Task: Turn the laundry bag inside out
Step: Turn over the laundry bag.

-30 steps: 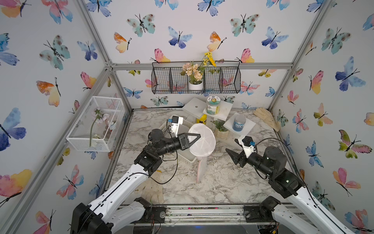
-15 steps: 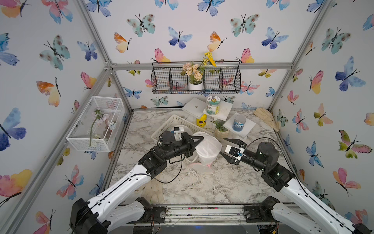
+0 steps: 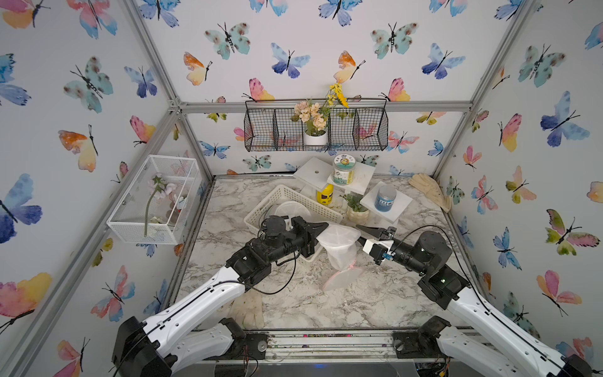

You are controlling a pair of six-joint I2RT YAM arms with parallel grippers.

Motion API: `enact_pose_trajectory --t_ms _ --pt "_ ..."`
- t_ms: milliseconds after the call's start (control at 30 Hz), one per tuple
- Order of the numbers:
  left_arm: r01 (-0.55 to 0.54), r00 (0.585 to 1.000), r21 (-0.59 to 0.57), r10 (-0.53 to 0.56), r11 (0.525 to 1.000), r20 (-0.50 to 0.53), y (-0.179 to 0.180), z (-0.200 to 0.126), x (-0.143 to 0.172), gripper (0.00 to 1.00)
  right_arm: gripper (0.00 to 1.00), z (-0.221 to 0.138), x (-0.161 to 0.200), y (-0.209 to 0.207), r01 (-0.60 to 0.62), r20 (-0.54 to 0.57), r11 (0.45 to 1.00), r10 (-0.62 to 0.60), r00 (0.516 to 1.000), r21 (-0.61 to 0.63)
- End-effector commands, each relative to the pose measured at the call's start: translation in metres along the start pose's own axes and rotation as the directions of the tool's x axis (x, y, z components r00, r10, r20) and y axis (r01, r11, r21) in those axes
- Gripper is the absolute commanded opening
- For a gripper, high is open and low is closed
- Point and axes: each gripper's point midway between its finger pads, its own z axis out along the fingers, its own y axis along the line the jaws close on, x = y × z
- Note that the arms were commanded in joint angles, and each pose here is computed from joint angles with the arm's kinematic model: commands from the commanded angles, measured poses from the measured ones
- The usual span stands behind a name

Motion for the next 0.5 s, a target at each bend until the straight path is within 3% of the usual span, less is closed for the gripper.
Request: enact_pose_trajectory --t_ms 0,67,133,200,267,300,333,400,467 --pt "0.039 0.999 0.003 -0.039 0.999 -0.008 0.001 0.002 0.002 0.0 0.17 0.007 -0.025 -0.003 -0.022 0.107 0.999 0.027 0.994 -0.046" --pt "0.046 0.999 0.016 -0.046 0.999 0.001 0.0 0.001 -0.001 0.14 0.04 0.01 -0.028 -0.005 -0.042 0.11 0.997 0.048 0.993 -0.059" --pt "0.037 0.997 0.032 -0.039 0.999 0.062 0.0 -0.006 -0.012 0.28 0.02 0.011 -0.026 -0.006 -0.073 0.09 0.995 0.079 0.993 -0.069" --pt "-0.01 0.981 0.069 -0.004 0.998 0.196 -0.007 -0.024 -0.032 0.52 0.02 0.01 -0.023 -0.006 -0.113 0.037 0.99 0.117 0.992 -0.089" --pt "-0.126 0.932 0.078 0.091 0.989 0.351 -0.019 -0.05 -0.052 0.82 0.02 0.007 -0.018 -0.012 -0.17 -0.039 0.983 0.167 0.985 -0.076" --pt "-0.208 0.884 0.054 0.164 0.977 0.437 -0.025 -0.066 -0.063 0.94 0.02 0.006 -0.015 -0.017 -0.214 -0.085 0.975 0.209 0.974 -0.054" --pt "-0.292 0.833 0.031 0.238 0.956 0.5 -0.032 -0.082 -0.068 1.0 0.02 0.004 -0.012 -0.022 -0.26 -0.122 0.965 0.255 0.959 -0.03" --pt "-0.503 0.672 -0.057 0.432 0.862 0.601 -0.05 -0.116 -0.074 0.99 0.02 0.0 -0.004 -0.041 -0.39 -0.202 0.917 0.399 0.894 0.083" --pt "-0.629 0.515 -0.199 0.595 0.751 0.617 -0.054 -0.14 -0.075 0.99 0.02 -0.004 0.006 -0.054 -0.469 -0.269 0.866 0.5 0.823 0.174"
